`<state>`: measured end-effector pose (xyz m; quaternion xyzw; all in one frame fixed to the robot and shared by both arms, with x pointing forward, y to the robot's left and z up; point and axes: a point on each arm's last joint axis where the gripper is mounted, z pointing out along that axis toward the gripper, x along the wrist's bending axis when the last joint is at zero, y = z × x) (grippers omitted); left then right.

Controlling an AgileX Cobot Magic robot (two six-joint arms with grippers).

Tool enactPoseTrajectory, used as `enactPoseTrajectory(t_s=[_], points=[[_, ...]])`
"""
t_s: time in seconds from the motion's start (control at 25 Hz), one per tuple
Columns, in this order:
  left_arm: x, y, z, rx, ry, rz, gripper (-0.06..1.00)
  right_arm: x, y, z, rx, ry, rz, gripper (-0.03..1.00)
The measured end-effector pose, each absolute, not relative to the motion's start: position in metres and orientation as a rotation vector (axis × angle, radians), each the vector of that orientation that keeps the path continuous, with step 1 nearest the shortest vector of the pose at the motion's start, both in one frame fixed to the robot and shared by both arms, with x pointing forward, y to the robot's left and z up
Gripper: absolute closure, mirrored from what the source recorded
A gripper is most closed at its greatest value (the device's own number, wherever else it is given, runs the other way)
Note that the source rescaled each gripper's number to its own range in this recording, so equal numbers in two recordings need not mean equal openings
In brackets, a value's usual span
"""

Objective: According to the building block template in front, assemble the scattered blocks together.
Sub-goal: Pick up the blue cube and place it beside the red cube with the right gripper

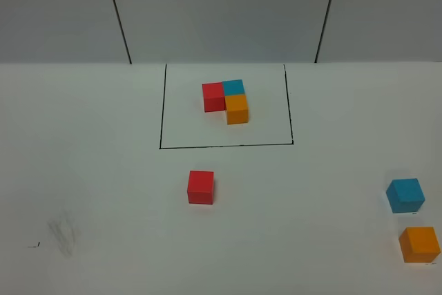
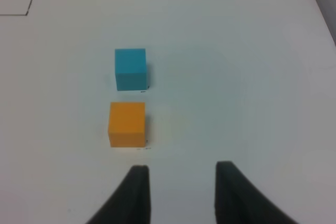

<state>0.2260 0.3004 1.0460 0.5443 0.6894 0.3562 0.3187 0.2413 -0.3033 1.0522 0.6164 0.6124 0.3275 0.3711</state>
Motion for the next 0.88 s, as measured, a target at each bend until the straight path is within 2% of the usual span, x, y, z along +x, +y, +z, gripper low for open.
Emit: enactPoseTrajectory(t_s=[0.88], points=[[0.226,0.3004,1.046,1.431,1.814,0.937,-0.05,0.2413,-0.3033,1.0522,1.581,1.57,0.84,0.97]])
